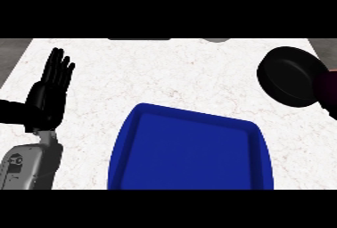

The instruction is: Pick the eggplant from the tray and place it in the pot

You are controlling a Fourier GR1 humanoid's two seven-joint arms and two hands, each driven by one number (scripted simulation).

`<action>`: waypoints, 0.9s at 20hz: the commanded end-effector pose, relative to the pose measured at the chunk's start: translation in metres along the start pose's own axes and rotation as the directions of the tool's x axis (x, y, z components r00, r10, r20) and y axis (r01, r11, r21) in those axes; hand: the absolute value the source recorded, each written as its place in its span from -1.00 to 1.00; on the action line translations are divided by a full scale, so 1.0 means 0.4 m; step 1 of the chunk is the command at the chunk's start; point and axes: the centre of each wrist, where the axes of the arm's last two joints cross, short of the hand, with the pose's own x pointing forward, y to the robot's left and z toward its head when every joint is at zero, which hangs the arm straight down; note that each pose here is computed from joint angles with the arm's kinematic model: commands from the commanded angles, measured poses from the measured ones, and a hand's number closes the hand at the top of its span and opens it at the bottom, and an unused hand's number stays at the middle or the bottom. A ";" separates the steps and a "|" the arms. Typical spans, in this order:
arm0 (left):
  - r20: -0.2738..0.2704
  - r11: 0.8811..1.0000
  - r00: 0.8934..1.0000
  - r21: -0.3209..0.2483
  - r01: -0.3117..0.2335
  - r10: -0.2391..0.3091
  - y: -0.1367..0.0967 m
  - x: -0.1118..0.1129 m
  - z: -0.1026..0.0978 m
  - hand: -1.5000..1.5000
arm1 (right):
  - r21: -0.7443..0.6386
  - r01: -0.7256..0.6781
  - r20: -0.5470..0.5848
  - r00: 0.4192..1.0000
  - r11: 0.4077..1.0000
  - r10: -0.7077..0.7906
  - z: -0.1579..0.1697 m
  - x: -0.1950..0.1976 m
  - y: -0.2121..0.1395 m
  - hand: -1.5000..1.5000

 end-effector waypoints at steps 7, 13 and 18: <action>-0.002 1.000 1.000 -0.017 -0.004 0.004 0.043 0.008 -0.019 0.00 | 0.029 0.033 -0.029 0.999 0.999 -0.032 -0.095 -0.269 0.079 1.00; 0.006 1.000 1.000 -0.011 -0.006 0.006 0.024 -0.018 0.038 0.00 | 0.032 0.009 -0.018 1.000 0.999 -0.008 -0.140 -0.357 0.100 1.00; 0.012 1.000 1.000 -0.012 -0.017 0.017 -0.017 0.031 0.016 0.00 | 0.069 -0.022 -0.046 0.999 0.997 0.026 -0.163 -0.377 0.143 1.00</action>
